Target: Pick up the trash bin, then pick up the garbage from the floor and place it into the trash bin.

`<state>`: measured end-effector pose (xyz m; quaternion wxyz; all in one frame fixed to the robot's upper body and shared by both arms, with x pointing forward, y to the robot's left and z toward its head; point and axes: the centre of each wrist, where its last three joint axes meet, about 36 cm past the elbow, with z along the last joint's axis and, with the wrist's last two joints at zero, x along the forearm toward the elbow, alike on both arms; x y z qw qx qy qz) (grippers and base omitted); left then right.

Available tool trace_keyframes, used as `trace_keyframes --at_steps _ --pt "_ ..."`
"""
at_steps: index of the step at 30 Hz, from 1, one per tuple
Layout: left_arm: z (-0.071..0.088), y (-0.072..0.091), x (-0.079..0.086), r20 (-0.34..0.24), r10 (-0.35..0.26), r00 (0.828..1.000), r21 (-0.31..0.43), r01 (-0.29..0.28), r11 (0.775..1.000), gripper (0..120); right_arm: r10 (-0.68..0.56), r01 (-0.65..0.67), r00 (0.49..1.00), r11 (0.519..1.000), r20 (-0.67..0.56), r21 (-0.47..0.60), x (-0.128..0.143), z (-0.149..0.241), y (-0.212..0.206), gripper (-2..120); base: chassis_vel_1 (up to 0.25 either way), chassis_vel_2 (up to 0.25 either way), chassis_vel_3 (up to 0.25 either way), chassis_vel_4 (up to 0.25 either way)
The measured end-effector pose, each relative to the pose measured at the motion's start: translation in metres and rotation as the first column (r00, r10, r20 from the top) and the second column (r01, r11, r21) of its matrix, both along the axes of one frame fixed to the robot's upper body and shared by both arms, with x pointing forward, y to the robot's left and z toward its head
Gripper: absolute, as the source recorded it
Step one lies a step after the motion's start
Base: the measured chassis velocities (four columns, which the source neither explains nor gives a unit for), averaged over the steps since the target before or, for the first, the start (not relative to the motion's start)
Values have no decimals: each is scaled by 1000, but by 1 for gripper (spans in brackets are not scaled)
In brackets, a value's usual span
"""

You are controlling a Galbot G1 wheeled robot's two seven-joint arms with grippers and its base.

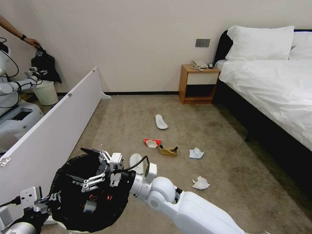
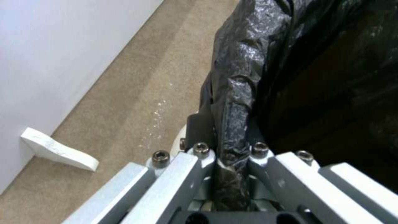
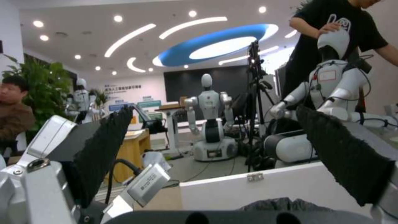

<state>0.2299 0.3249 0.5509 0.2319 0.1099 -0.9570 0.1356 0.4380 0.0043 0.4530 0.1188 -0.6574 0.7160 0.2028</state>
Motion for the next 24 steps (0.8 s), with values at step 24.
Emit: trace_keyframes --at_steps 24 --pt "-7 6 12 24 -10 1000 8 9 1000 2 -844 834 535 522 32 -179 -4 -33 -270 100 0 0 0 0"
